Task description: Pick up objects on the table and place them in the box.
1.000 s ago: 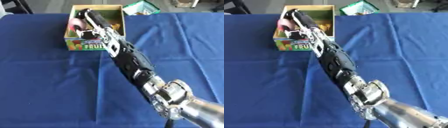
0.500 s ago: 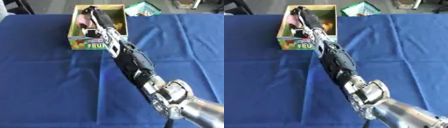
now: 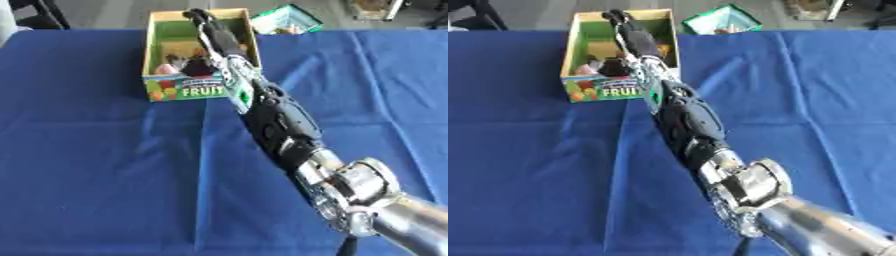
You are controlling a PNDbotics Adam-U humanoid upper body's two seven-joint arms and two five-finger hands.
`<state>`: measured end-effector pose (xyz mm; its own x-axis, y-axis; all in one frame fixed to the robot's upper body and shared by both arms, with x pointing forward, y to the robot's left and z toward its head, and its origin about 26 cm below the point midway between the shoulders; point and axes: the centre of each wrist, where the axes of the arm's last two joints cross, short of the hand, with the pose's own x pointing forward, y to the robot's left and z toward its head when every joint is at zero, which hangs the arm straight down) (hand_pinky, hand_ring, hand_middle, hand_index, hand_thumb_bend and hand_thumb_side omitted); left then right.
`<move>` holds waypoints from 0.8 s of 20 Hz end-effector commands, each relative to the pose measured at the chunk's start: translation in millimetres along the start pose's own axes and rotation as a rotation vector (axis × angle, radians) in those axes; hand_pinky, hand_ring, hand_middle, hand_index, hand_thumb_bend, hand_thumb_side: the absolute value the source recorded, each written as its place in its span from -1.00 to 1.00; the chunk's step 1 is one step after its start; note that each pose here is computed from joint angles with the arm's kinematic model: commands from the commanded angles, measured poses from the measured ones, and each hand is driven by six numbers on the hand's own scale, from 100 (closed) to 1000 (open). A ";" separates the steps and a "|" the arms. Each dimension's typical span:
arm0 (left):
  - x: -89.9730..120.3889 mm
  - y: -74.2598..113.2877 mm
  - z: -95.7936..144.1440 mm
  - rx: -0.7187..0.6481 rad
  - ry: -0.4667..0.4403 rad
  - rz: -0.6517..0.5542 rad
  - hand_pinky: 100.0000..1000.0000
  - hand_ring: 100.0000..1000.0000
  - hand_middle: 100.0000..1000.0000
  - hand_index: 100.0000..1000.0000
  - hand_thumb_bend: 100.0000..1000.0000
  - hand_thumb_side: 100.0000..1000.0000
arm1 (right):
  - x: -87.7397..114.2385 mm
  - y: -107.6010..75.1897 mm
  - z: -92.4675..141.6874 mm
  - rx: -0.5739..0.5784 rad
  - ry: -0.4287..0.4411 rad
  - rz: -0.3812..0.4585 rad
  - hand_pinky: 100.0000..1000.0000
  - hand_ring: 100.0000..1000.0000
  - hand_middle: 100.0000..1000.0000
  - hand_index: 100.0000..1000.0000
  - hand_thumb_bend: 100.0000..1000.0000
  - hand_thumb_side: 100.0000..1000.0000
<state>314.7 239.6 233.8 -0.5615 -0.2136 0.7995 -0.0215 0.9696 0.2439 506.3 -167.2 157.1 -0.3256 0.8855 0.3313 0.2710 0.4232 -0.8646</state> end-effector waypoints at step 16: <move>-13.1 18.6 13.7 0.083 0.075 -0.062 0.47 0.01 0.11 0.29 -0.62 0.41 | -22.3 -77.2 -11.3 -0.271 -0.041 -0.129 0.84 1.00 0.74 0.84 0.21 -0.51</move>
<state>311.7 254.8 213.5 -0.4830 -0.2455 0.8405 -0.0863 0.9686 0.2334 503.9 -209.4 195.6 -0.3716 0.8228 0.4301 0.4056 0.5606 -0.7219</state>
